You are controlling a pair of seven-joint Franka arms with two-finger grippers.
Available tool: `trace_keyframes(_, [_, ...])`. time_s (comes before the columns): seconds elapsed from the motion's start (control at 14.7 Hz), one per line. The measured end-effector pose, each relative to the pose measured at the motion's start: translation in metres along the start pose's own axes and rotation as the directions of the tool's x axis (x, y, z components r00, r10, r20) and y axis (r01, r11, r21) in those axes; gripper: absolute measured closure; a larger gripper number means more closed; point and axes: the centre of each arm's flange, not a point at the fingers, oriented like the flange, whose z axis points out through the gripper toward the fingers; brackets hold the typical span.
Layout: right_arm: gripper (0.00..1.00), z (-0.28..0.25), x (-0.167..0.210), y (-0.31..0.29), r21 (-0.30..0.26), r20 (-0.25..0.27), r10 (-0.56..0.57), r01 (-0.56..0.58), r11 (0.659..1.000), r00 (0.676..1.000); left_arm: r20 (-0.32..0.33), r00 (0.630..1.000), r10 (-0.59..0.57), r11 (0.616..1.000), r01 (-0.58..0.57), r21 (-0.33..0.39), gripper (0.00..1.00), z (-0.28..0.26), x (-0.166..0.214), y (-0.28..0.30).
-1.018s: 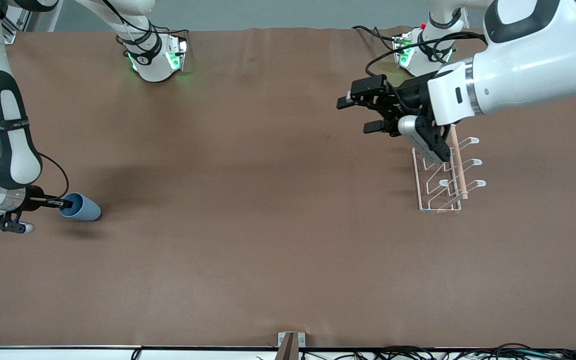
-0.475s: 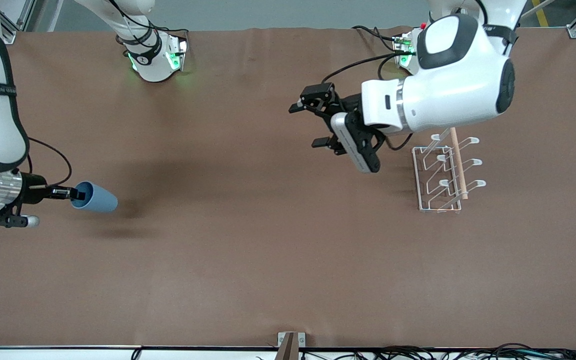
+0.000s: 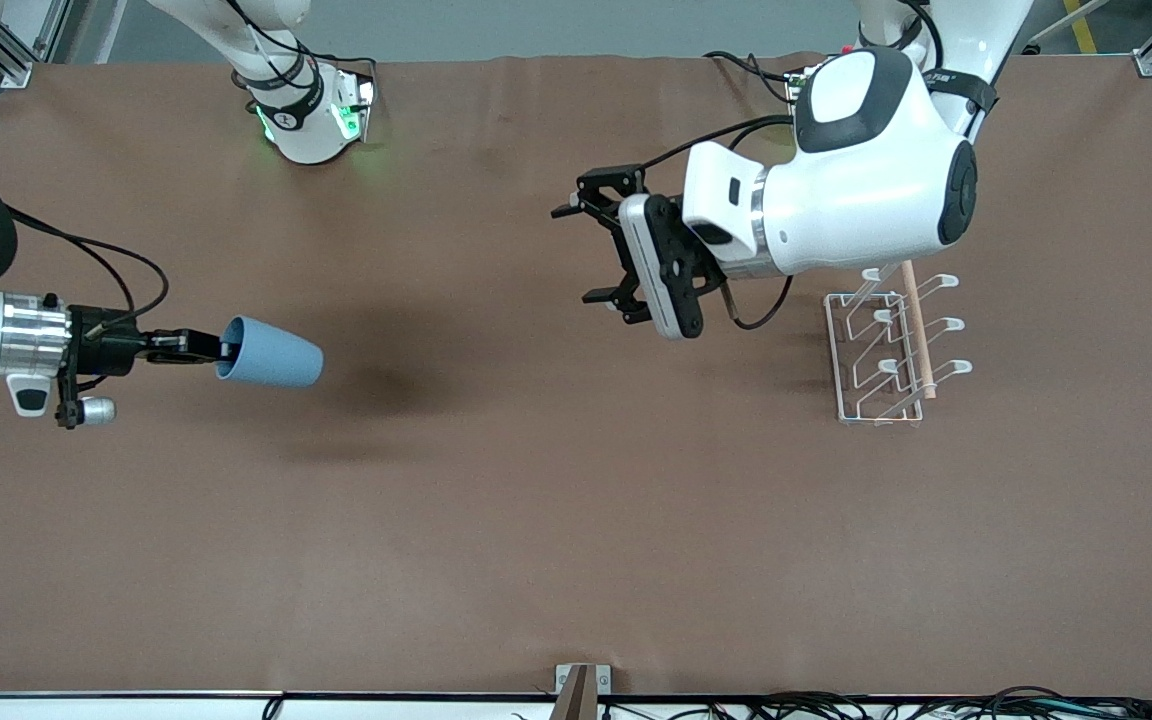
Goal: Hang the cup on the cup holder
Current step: 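Lift the blue cup with the right gripper while the left gripper approaches, then grasp the cup body with the left gripper beside the right gripper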
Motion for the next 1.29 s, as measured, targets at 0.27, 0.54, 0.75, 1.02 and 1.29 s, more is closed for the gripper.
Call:
trace_keyframes(0.27, [0.95, 0.025, -0.013, -0.059, 0.180, 0.065, -0.098, 0.085, 0.980, 0.993, -0.019, 0.991, 0.136, 0.991, -0.136, 0.010, 0.00, 0.019, 0.007, 0.019])
trace_keyframes(0.54, [0.95, 0.051, -0.023, -0.093, 0.289, 0.125, -0.191, 0.148, 0.946, 0.974, -0.060, 0.963, 0.261, 0.965, -0.258, 0.049, 0.02, 0.054, 0.015, 0.036])
trace_keyframes(0.75, [0.95, 0.071, -0.029, -0.117, 0.332, 0.157, -0.228, 0.166, 0.928, 0.961, -0.078, 0.955, 0.287, 0.957, -0.282, 0.068, 0.03, 0.080, 0.016, 0.043])
trace_keyframes(1.02, [0.95, 0.089, -0.035, -0.136, 0.354, 0.187, -0.256, 0.178, 0.918, 0.948, -0.052, 0.942, 0.333, 0.940, -0.327, 0.099, 0.03, 0.090, 0.019, 0.052])
trace_keyframes(1.29, [0.95, 0.106, -0.042, -0.150, 0.357, 0.221, -0.281, 0.190, 0.914, 0.934, -0.034, 0.935, 0.354, 0.931, -0.349, 0.107, 0.03, 0.094, 0.020, 0.059])
